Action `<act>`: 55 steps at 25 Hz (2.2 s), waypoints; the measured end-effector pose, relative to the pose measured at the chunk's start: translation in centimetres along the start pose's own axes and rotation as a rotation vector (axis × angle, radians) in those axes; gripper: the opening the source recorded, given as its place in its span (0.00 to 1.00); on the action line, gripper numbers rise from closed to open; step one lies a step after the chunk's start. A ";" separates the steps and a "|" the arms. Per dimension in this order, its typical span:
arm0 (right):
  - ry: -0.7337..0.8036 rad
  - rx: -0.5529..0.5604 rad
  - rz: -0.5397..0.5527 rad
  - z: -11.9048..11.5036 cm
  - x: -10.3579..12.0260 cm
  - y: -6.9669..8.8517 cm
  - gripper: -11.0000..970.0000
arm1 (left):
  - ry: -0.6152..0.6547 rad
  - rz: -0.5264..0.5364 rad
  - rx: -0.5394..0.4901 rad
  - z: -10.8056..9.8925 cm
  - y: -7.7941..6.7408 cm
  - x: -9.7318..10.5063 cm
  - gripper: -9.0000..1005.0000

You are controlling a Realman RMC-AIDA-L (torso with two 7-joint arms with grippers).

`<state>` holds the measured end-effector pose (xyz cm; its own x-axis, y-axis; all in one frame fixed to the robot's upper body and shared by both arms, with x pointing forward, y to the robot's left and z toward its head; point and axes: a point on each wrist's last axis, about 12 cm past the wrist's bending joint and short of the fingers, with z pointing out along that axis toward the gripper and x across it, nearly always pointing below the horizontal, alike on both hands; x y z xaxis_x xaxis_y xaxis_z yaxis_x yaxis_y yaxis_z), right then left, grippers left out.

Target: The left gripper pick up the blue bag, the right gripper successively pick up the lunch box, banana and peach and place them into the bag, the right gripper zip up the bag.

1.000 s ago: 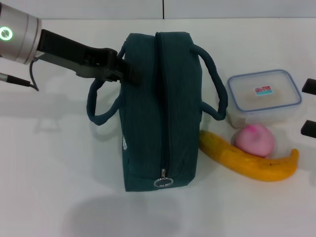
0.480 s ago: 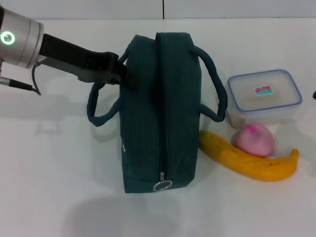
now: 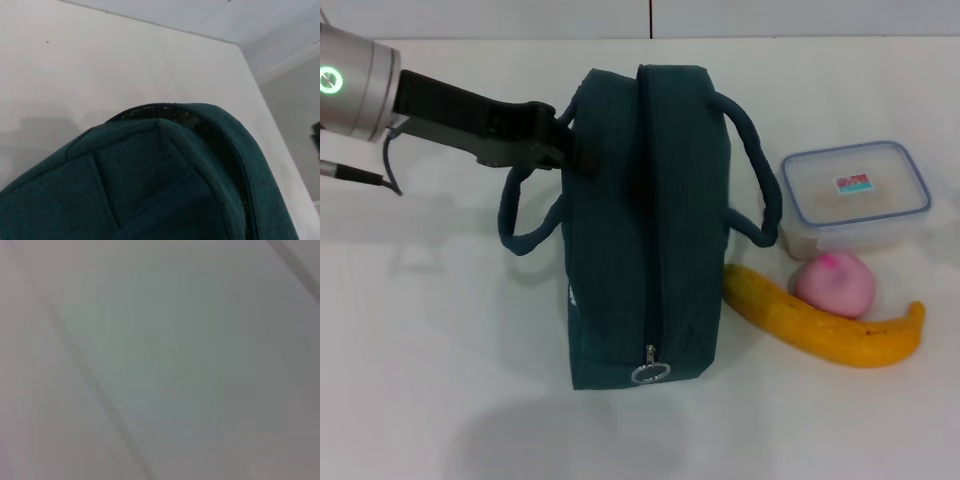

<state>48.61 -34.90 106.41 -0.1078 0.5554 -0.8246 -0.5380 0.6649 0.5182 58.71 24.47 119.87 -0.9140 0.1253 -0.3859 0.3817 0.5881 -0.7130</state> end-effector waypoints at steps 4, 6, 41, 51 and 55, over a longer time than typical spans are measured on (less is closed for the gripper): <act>-0.044 0.153 0.116 0.1 1.5 -1.0 0.90 | -0.013 -0.004 0.036 0.1 0.2 0.0 0.05; -0.034 0.231 0.180 0.3 2.3 -1.6 0.90 | -0.014 -0.003 0.040 0.1 0.2 0.1 0.05; 0.153 0.302 0.529 4.5 6.5 -1.1 0.76 | -0.024 0.042 0.052 0.0 0.9 1.0 0.05; 0.128 0.334 0.590 3.4 6.2 -1.6 0.53 | -0.032 0.039 0.065 -0.1 1.0 1.3 0.05; 0.136 0.329 0.583 3.4 6.1 -1.6 0.38 | -0.032 0.049 0.066 -0.1 0.9 1.3 0.05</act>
<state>51.68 -30.84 101.31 -0.4183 0.8155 -0.4000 -0.0804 0.4054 0.9106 57.86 25.28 118.76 -0.8896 0.1265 -0.4389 0.4351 0.5275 -0.7297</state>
